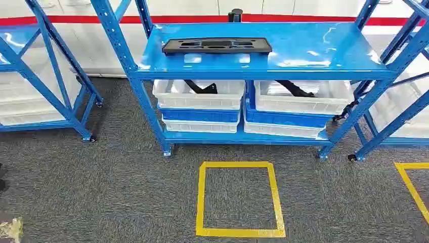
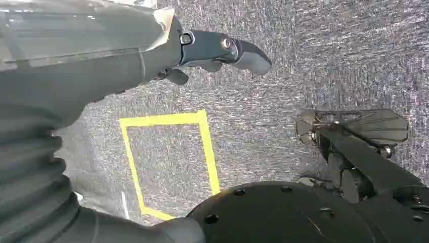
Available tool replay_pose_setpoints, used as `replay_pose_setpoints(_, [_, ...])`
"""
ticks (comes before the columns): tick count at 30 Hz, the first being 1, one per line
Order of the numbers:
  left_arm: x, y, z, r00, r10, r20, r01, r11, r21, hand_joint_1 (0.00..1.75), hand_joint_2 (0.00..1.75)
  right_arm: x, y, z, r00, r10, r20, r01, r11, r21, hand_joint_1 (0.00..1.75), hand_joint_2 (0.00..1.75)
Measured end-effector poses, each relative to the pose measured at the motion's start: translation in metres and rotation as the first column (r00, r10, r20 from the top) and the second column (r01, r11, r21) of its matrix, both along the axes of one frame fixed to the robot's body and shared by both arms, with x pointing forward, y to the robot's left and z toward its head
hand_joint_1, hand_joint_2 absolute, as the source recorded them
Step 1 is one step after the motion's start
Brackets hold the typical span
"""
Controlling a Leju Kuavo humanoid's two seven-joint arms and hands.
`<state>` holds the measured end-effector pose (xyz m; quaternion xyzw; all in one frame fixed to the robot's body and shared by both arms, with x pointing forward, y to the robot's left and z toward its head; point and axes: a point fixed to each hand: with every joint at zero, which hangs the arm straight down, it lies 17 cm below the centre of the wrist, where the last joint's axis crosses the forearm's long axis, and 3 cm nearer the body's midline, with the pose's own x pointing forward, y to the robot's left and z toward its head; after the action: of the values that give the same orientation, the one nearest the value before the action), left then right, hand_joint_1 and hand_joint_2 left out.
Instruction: Take the parts from the cabinet and place them on the table.
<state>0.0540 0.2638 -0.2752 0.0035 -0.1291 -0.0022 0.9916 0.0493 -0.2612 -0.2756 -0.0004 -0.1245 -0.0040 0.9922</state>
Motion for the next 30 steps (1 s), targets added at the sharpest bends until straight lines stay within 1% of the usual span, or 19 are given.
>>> replay_pose_setpoints(2, [0.018,-0.003,0.002,1.0,-0.012,0.028,0.011,1.0,0.011,0.0,1.75,0.013,0.0,0.001,1.0,-0.006,0.025,0.006,1.0,-0.014,0.0,1.75])
replay_pose_setpoints(7, [0.085,-0.011,0.014,0.989,-0.053,0.139,0.045,0.997,0.062,0.0,1.75,0.058,0.0,0.007,0.994,-0.023,0.104,0.03,0.997,-0.067,0.0,1.75])
replay_pose_setpoints(14, [0.164,-0.021,0.037,0.952,-0.137,0.273,0.098,0.983,0.154,0.0,1.75,0.109,-0.012,0.018,0.978,-0.068,0.199,0.1,0.983,-0.154,0.0,1.75])
replay_pose_setpoints(17, [0.185,-0.021,0.045,0.937,-0.167,0.308,0.111,0.975,0.19,0.0,1.75,0.123,-0.015,0.022,0.969,-0.093,0.23,0.135,0.975,-0.176,0.0,1.75])
replay_pose_setpoints(20, [0.192,-0.022,0.049,0.928,-0.182,0.326,0.119,0.972,0.202,0.0,1.75,0.128,-0.016,0.024,0.966,-0.09,0.243,0.138,0.972,-0.188,0.0,1.75])
replay_pose_setpoints(21, [0.195,-0.022,0.05,0.924,-0.179,0.338,0.114,0.972,0.203,0.0,0.0,0.129,-0.016,0.024,0.965,-0.087,0.247,0.138,0.971,-0.194,0.0,1.75])
replay_pose_setpoints(22, [0.197,-0.023,0.051,0.922,-0.174,0.347,0.109,0.974,0.199,0.0,0.0,0.13,-0.017,0.025,0.964,-0.085,0.251,0.137,0.971,-0.196,0.0,1.75])
replay_pose_setpoints(23, [0.198,-0.023,0.052,0.92,-0.169,0.354,0.105,0.975,0.194,0.0,0.0,0.13,-0.017,0.025,0.963,-0.084,0.254,0.137,0.971,-0.198,0.0,0.0])
replay_pose_setpoints(27, [0.2,-0.026,0.054,0.915,-0.154,0.373,0.093,0.98,0.176,0.0,0.0,0.136,-0.031,0.029,0.953,-0.071,0.295,0.146,0.96,-0.238,0.0,0.0])
replay_pose_setpoints(30, [0.202,-0.027,0.055,0.912,-0.144,0.384,0.083,0.982,0.17,0.0,0.0,0.148,-0.046,0.035,0.938,-0.055,0.342,0.156,0.948,-0.276,0.0,0.0])
